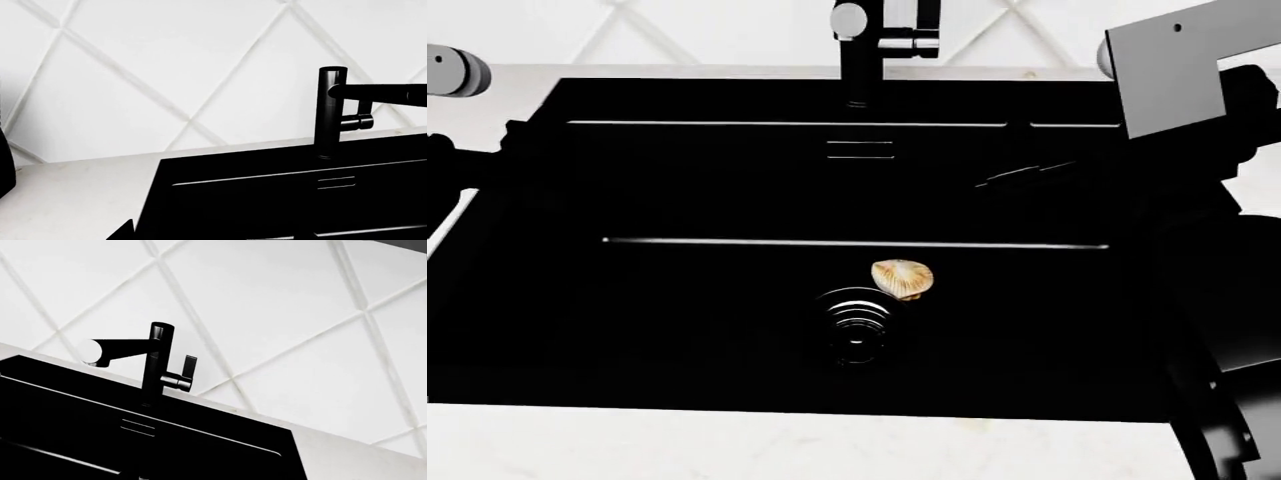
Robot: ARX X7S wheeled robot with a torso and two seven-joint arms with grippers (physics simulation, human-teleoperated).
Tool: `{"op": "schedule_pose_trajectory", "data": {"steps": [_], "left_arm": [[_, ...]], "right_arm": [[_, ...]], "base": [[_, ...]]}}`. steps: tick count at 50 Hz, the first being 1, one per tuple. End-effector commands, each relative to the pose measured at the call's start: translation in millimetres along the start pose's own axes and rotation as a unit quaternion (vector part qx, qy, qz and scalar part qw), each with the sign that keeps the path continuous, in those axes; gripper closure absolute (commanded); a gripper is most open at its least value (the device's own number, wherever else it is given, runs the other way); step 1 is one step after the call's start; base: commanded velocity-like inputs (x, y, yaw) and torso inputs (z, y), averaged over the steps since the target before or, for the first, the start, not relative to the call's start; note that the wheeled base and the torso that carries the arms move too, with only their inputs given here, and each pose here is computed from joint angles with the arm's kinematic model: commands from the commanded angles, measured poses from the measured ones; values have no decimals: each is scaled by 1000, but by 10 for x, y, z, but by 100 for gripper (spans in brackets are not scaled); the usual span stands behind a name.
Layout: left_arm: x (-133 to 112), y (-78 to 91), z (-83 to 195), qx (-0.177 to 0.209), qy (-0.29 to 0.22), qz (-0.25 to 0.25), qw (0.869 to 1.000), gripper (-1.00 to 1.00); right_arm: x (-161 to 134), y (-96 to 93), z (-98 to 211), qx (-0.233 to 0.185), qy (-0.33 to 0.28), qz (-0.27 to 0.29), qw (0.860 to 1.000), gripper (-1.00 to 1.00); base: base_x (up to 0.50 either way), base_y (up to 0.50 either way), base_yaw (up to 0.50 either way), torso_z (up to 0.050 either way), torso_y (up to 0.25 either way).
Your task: Turn on the sink faucet.
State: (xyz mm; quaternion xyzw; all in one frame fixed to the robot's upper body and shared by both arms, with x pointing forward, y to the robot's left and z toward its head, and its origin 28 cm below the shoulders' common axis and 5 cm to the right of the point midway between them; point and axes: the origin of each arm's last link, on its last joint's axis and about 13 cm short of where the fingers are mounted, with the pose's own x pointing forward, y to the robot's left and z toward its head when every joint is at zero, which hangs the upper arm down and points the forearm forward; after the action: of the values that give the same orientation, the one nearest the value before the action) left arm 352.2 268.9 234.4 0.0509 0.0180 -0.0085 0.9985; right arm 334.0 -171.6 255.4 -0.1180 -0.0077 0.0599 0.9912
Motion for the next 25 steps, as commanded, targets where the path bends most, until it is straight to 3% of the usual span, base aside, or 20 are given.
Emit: {"op": "schedule_pose_trajectory", "data": {"steps": [1,25], "left_arm": [[-8,15,-21,3,9,2,1000,-100],[-29,20,-89,6,20,3,1000,-100]], "right_arm": [[48,4,-96,11,8,4,1000,-100],[54,23,-161,19,16,10,1000,-100]], "base": [[500,0,0,0,0],[500,0,0,0,1]]}}
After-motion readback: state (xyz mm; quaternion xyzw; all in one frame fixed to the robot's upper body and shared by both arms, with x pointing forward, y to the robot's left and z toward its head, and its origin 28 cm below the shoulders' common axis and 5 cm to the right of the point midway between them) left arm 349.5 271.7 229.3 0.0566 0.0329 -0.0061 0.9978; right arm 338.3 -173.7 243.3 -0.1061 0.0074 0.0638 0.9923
